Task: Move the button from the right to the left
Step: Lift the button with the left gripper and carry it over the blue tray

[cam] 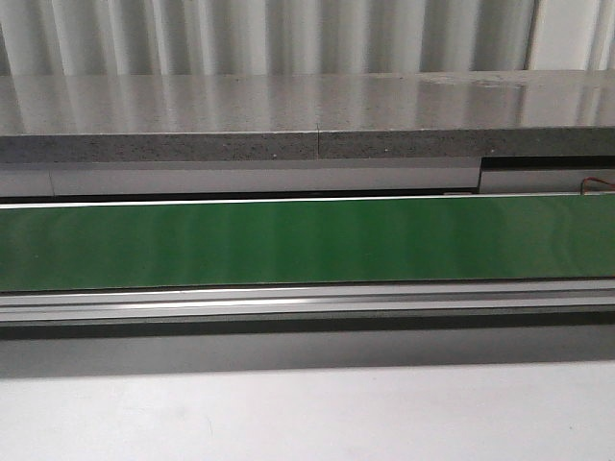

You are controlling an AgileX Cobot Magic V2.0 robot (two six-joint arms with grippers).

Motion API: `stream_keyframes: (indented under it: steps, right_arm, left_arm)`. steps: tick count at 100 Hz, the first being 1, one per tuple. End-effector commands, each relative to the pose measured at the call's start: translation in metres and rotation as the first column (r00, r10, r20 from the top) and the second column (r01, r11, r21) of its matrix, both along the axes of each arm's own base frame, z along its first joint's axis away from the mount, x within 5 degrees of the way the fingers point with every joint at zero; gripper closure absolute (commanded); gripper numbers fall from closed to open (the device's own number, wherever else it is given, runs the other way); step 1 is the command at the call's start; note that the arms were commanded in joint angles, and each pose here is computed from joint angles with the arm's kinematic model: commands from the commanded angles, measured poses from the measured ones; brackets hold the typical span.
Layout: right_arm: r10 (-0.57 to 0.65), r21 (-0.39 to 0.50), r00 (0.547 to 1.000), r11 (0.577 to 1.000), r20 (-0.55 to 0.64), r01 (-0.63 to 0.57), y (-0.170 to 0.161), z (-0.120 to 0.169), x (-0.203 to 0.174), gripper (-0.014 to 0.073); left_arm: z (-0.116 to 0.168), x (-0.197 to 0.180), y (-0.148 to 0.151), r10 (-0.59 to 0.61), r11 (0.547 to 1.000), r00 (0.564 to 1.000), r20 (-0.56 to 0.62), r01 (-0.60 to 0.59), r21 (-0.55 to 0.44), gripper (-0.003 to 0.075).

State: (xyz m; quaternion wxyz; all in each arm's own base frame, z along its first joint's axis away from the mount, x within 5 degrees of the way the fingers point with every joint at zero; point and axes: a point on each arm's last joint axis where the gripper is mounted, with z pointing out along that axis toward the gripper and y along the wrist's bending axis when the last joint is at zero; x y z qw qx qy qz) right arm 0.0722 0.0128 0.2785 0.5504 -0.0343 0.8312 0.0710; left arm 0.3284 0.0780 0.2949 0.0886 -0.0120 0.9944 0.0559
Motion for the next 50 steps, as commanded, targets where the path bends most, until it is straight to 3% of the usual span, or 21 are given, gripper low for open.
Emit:
stream_keyframes:
  steps: [1, 22, 50]
  right_arm:
    - [-0.004, -0.006, 0.995, 1.000, 0.098, 0.004, -0.001, 0.014, 0.002, 0.0662]
    - [-0.004, -0.006, 0.995, 1.000, 0.098, 0.004, -0.001, 0.014, 0.002, 0.0662]
    - [-0.004, -0.006, 0.995, 1.000, 0.098, 0.004, -0.001, 0.014, 0.002, 0.0662]
  left_arm:
    - [0.026, -0.008, 0.017, 0.021, 0.999, 0.994, 0.106, -0.025, 0.029, 0.0681]
    - [0.015, -0.008, 0.044, 0.002, 0.999, 0.997, 0.078, -0.006, 0.050, 0.0681]
    - [-0.034, 0.016, 0.062, -0.025, 0.999, 1.000, 0.002, 0.024, 0.035, 0.0681]
